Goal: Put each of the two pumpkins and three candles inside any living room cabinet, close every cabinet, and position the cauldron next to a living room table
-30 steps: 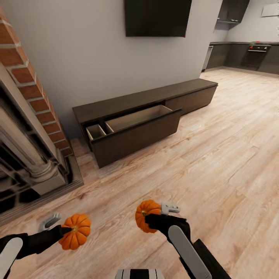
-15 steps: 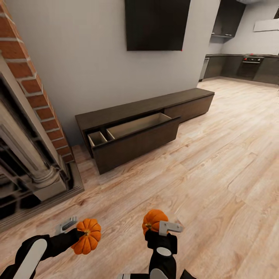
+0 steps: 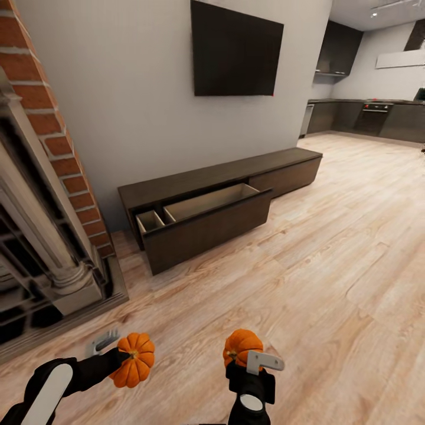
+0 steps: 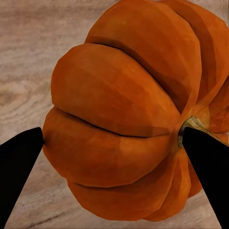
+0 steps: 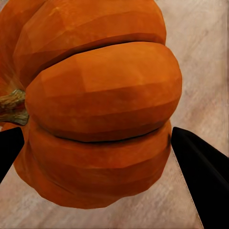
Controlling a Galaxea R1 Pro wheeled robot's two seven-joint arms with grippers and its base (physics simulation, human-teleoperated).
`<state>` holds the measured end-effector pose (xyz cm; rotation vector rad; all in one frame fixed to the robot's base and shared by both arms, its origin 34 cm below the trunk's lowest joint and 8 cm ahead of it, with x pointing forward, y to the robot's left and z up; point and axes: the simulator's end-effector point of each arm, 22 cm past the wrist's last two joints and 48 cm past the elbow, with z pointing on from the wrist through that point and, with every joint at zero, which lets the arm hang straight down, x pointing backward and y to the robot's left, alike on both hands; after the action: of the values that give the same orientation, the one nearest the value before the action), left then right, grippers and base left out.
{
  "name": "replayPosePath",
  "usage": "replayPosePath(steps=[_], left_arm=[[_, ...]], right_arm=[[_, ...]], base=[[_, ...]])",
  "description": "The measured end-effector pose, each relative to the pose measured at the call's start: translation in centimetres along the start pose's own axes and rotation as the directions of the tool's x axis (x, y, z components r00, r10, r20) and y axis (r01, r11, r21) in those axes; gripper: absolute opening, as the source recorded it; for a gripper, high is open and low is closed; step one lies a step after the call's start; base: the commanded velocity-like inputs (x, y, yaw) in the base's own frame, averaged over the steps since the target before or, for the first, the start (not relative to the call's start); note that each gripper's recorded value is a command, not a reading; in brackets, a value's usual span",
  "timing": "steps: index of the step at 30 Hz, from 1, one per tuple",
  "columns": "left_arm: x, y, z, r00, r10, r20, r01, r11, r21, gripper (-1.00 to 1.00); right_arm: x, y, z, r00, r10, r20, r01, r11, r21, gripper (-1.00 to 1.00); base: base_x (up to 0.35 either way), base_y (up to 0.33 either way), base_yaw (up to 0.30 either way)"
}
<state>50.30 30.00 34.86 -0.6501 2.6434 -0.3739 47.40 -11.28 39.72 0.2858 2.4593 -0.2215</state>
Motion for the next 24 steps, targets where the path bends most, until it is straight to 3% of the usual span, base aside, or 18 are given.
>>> replayPosePath(steps=[12,24], left_arm=[[-0.9,-0.9,-1.3,1.000,0.008,0.031,-0.008,1.000,0.021,-1.00],[-1.4,-1.5,-2.3,0.999,0.015,0.046,-0.017,0.999,0.033,-1.00]], right_arm=[[-0.3,-0.7,-0.1,0.999,0.026,0.032,-0.027,0.999,0.025,-1.00],[-0.1,-1.4,0.0,0.999,0.007,0.038,-0.009,0.999,0.049,-1.00]], base=[[0.000,0.000,0.000],[0.000,0.000,-0.026]])
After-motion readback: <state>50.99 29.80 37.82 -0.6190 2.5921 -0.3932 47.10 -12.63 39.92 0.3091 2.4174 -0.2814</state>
